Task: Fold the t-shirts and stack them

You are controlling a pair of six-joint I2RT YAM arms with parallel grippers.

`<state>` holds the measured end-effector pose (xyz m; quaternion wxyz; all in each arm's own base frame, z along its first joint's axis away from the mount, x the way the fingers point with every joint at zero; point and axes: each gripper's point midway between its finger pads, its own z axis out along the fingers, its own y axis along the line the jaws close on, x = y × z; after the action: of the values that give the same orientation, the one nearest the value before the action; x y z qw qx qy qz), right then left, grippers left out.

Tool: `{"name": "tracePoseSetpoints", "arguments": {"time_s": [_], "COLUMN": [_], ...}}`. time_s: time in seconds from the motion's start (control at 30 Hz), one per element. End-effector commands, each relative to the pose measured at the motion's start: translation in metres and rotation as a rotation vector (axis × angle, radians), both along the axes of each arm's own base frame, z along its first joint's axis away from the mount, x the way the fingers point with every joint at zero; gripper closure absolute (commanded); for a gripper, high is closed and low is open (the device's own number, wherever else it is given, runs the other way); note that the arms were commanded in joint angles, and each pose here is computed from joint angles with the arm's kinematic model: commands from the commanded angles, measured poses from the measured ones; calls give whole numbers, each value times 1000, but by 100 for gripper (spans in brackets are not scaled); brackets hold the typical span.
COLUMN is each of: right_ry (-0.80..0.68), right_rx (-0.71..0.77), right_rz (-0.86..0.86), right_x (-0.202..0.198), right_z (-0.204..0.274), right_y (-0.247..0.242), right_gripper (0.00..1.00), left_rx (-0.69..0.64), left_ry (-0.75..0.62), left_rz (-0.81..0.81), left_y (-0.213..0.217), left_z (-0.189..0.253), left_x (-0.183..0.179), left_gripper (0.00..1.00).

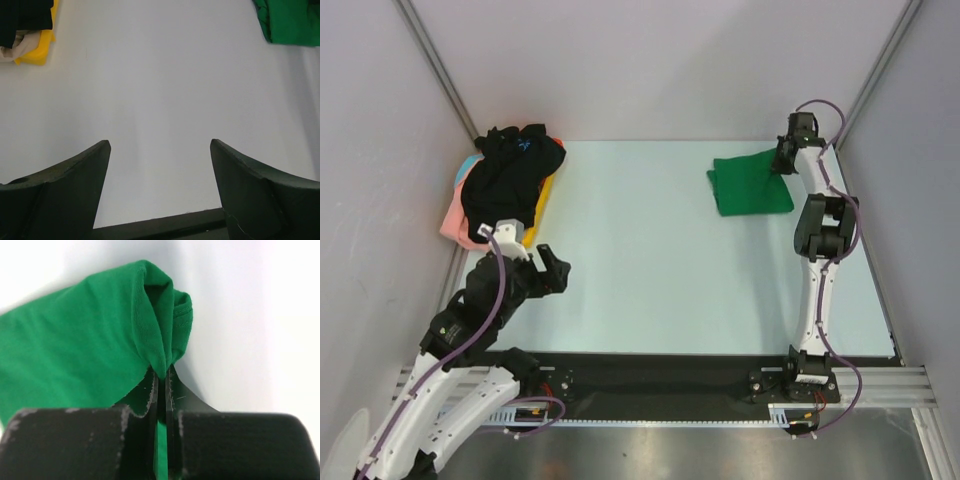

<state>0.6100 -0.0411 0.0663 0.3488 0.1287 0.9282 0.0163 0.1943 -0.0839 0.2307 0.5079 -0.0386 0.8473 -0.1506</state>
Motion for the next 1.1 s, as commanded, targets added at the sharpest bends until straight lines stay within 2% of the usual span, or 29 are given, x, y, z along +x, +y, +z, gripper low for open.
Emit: {"name": "tracePoseSetpoints", "arguments": {"time_s": [0.0, 0.23, 0.6, 0.7, 0.8, 0.9, 0.97, 1.0, 1.03, 1.07], "right_ry": [-21, -141, -304, -337, -388, -434, -443, -442, -438, -432], "right_rx": [-150, -228, -296, -295, -200, -155, -173, -201, -209, -213], "right_rz": [-64, -162, -197, -228, -247, -231, -241, -275, -295, -315], "right_x": [16, 41, 72, 75, 80, 88, 89, 87, 85, 80], "right_z": [8, 16, 45, 50, 57, 63, 68, 69, 71, 73], "right_y": [-44, -102, -125, -131, -131, -122, -121, -126, -129, -133], "right_gripper": [100, 100, 100, 95, 80, 74, 53, 39, 19, 15], "left_rx": [-18, -20, -8, -9, -11, -10, -11, -10, -11, -11], "left_ry": [-41, -42, -22, -22, -21, -21, -21, -23, -23, -23], "left_rz": [5, 19, 30, 29, 28, 26, 28, 27, 28, 28], "left_y": [2, 5, 6, 6, 5, 5, 5, 5, 5, 5], "left_z": [8, 8, 3, 3, 3, 3, 3, 3, 3, 3], "left_x": [6, 8, 10, 10, 10, 10, 10, 10, 10, 10], "left_gripper": [13, 13, 13, 13, 13, 13, 13, 13, 13, 13]}}
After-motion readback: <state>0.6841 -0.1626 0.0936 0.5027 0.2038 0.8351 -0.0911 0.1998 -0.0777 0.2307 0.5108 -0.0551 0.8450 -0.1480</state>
